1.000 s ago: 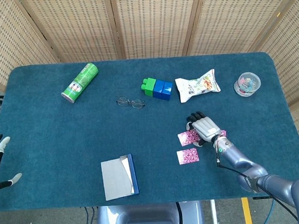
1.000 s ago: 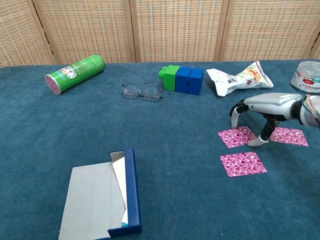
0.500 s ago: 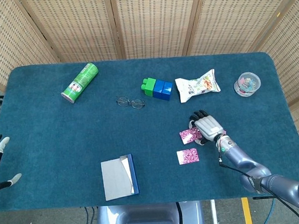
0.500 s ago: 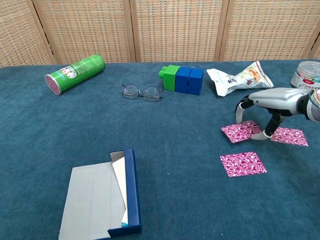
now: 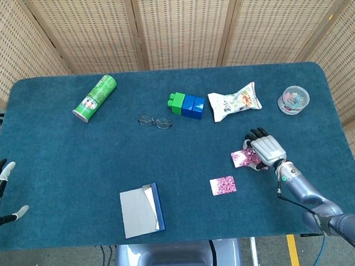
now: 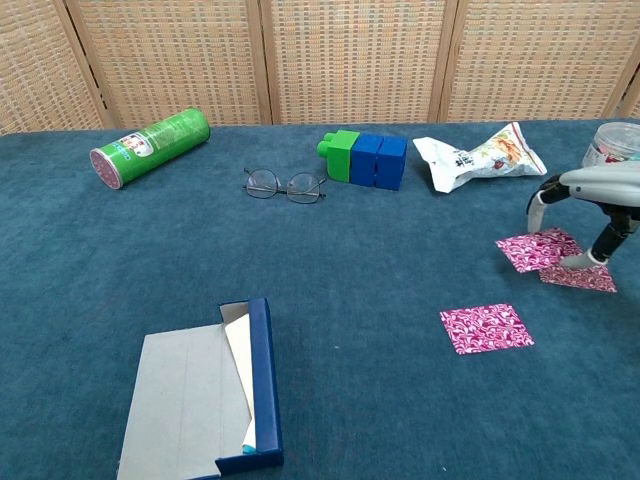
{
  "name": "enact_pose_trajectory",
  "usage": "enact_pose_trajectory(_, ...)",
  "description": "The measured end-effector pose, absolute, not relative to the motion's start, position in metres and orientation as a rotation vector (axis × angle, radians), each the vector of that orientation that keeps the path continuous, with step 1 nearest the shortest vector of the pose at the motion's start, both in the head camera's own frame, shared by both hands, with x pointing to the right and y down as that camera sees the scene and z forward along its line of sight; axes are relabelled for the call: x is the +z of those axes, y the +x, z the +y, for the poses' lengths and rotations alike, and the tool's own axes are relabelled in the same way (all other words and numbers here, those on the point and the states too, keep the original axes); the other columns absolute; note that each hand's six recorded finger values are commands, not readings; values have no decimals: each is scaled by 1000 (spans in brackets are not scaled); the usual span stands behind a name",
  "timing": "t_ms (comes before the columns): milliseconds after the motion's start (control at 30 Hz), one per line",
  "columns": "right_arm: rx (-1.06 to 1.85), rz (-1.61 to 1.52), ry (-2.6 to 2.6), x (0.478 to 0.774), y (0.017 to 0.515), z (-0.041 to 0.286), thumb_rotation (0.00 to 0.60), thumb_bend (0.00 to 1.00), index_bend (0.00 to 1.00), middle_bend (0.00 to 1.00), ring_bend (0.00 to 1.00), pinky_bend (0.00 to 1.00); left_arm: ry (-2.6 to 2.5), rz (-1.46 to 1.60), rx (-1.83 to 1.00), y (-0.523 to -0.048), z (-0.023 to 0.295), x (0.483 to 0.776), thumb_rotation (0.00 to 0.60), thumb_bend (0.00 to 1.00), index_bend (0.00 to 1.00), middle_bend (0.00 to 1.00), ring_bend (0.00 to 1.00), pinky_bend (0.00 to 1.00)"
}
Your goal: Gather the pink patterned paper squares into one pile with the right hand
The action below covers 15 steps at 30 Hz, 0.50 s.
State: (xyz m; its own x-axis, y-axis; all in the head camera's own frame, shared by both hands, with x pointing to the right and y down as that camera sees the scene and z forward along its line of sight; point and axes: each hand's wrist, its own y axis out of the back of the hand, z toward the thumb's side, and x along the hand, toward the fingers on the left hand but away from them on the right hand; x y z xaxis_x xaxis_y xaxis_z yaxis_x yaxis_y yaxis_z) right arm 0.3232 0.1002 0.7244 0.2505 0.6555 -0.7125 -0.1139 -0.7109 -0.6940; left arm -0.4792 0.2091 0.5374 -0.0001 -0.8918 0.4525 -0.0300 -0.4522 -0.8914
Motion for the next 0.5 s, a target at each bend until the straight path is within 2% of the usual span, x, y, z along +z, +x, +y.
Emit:
enact_pose_trajectory(200, 1582, -523, -1846, 726, 352, 106, 600, 337, 445, 202, 0, 0, -1568, 973, -1532, -476, 209, 536, 552, 58, 0, 0, 0, 0)
enact_pose_trajectory(500, 1616, -527, -1837, 729, 368, 109, 600, 315, 431, 176, 0, 0, -1566, 975, -1535, -476, 211, 534, 554, 58, 0, 0, 0, 0)
